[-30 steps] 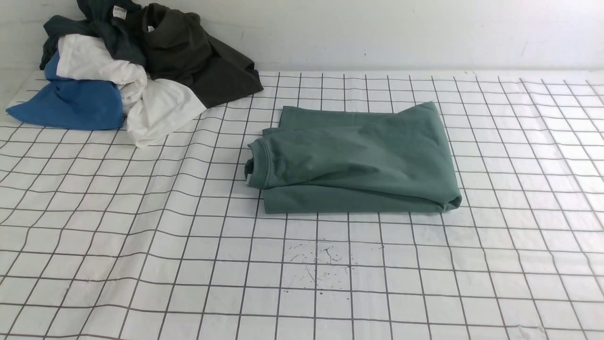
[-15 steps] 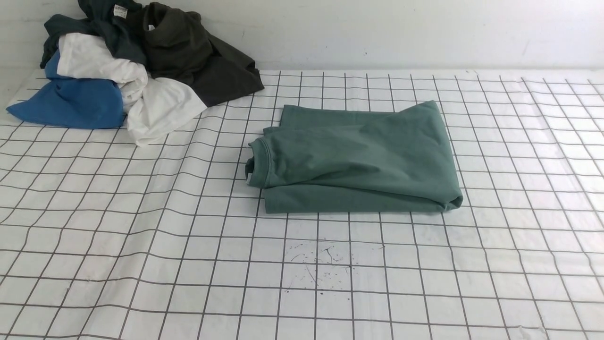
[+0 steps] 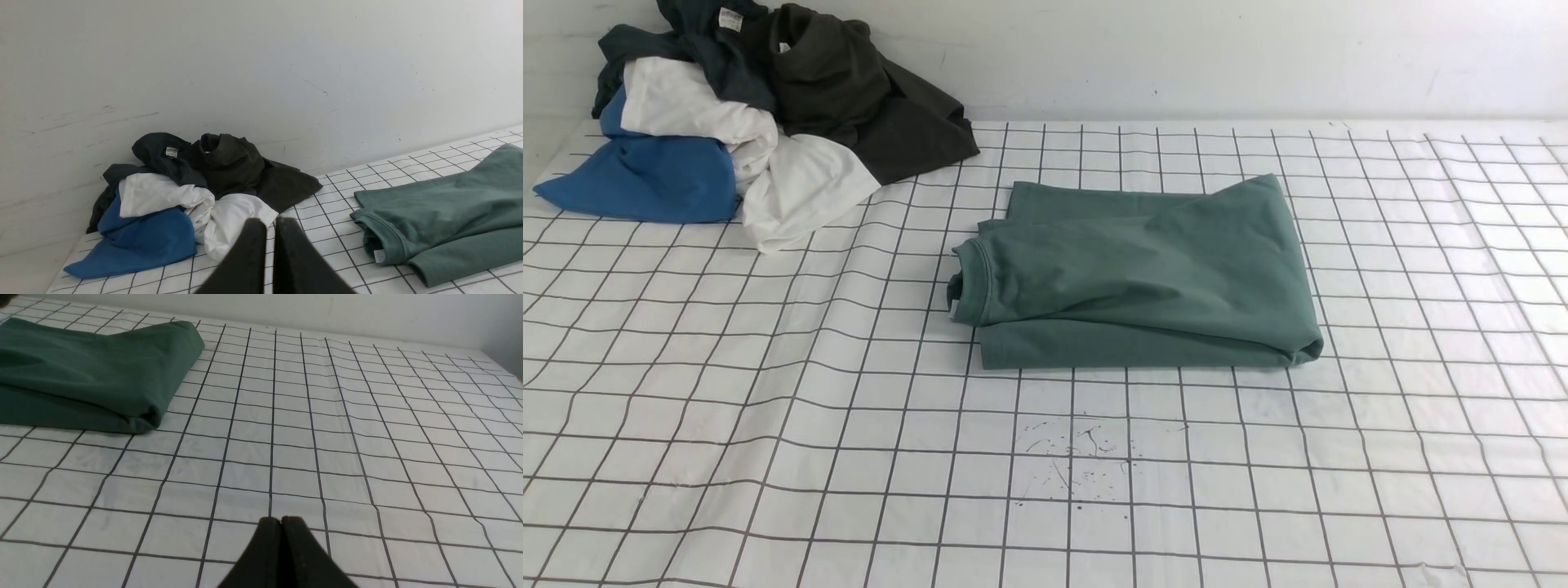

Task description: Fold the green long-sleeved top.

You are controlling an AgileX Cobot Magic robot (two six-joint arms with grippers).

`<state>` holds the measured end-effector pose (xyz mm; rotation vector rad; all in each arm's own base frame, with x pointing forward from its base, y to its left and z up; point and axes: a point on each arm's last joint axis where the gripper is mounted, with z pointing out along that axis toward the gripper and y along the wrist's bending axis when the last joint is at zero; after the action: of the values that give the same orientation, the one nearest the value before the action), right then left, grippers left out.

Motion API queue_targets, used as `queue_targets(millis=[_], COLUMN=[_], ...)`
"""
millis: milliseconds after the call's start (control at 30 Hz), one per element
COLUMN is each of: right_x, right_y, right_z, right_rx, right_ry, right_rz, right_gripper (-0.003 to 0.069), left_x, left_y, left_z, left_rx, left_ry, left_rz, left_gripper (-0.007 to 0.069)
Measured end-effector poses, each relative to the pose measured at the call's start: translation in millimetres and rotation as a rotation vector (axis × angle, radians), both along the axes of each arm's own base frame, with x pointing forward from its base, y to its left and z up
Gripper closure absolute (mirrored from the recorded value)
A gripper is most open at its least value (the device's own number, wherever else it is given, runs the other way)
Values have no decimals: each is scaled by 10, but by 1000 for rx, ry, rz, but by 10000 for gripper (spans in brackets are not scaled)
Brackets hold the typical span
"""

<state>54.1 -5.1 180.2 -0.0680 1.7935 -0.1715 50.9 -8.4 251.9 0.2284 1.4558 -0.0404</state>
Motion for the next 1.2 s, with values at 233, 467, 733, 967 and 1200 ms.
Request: queue_targets(millis=[233,467,733,967,1200], right_x=[0,0,-1,-1,-1], right_y=[0,0,0,0,0], right_z=[0,-1,1,1,1], right_rx=[0,0,0,0,1], right_ry=[0,1,1,1,1], right_rz=[0,0,0,0,0], right_gripper=[673,673,673,673,673], left_x=[0,21,55,22,13], left_y=[0,-15,30,19,6], left_z=[0,-258,-565,-770,-799], left_rx=[0,-9,-146,-78,-32], left_ry=[0,18,154,372,403], left_rz=[0,-12,77,86,67], left_gripper=[610,610,610,610,610])
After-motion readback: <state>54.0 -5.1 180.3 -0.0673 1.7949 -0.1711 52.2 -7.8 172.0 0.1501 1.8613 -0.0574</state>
